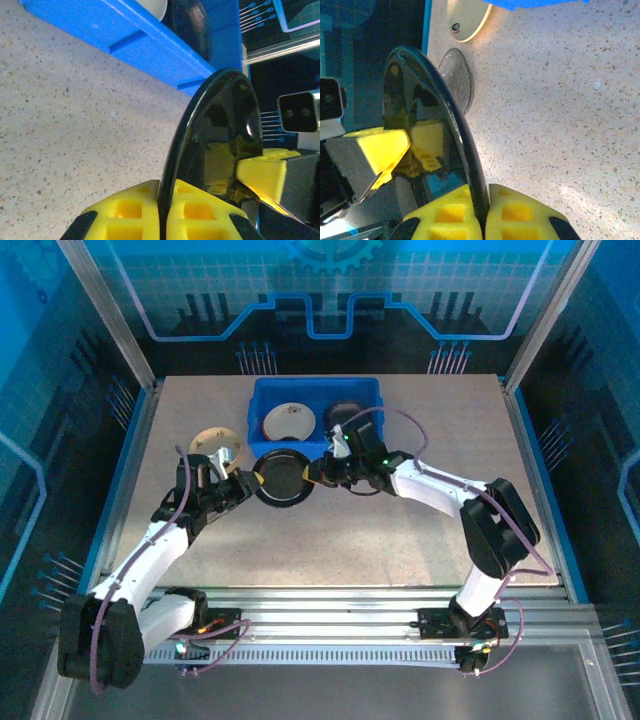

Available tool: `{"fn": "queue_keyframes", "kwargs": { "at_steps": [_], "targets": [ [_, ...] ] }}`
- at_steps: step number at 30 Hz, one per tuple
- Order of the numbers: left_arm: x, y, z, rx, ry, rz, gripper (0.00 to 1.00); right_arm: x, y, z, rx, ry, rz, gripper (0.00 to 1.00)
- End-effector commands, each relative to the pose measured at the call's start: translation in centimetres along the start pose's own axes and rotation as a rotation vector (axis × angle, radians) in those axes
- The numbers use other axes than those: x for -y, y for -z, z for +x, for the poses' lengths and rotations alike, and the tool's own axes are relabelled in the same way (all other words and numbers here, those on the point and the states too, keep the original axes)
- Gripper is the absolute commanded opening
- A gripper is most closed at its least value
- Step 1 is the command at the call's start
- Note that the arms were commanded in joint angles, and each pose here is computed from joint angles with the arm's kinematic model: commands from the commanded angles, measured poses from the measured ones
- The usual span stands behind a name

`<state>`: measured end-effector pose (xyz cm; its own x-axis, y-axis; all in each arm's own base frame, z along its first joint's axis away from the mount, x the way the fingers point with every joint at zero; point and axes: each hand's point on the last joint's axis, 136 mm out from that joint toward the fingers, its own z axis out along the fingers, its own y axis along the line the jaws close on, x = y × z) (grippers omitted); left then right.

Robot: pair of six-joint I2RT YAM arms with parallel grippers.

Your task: Place the plates into the plastic bin on the countertop

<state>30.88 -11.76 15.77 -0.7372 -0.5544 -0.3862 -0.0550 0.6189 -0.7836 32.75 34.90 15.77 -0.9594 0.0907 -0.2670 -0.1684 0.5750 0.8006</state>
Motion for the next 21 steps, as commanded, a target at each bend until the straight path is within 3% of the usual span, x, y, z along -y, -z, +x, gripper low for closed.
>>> {"fn": "queue_keyframes", "kwargs": {
  "at_steps": [1, 3, 4, 10, 21],
  "targets": [
    [0.9, 0.3, 0.1, -0.018, -0.008, 0.013, 0.54, -1.0, -0.1, -2.4, 0.049, 0.030, 0.008, 0.00],
    [0.2, 0.5, 0.1, -0.001, -0.005, -0.019, 0.95, -0.5, 0.3, -4.2, 0.094, 0.029, 0.050, 0.00],
    [-0.1, 0.5, 0.1, 0.003, -0.003, -0.030, 0.99, -0.4, 0.5, -5.3, 0.117, 0.029, 0.061, 0.00],
    [-0.3, 0.7, 0.6, -0.001, -0.006, -0.023, 0.99, 0.7, 0.9, -11.9, 0.242, 0.011, 0.119, 0.00],
    [-0.7, 3.0, 1.0, 0.037, -0.076, -0.080, 0.99, 5.2, -3.8, -20.0, 0.278, -0.051, 0.189, 0.00]
  ]
}}
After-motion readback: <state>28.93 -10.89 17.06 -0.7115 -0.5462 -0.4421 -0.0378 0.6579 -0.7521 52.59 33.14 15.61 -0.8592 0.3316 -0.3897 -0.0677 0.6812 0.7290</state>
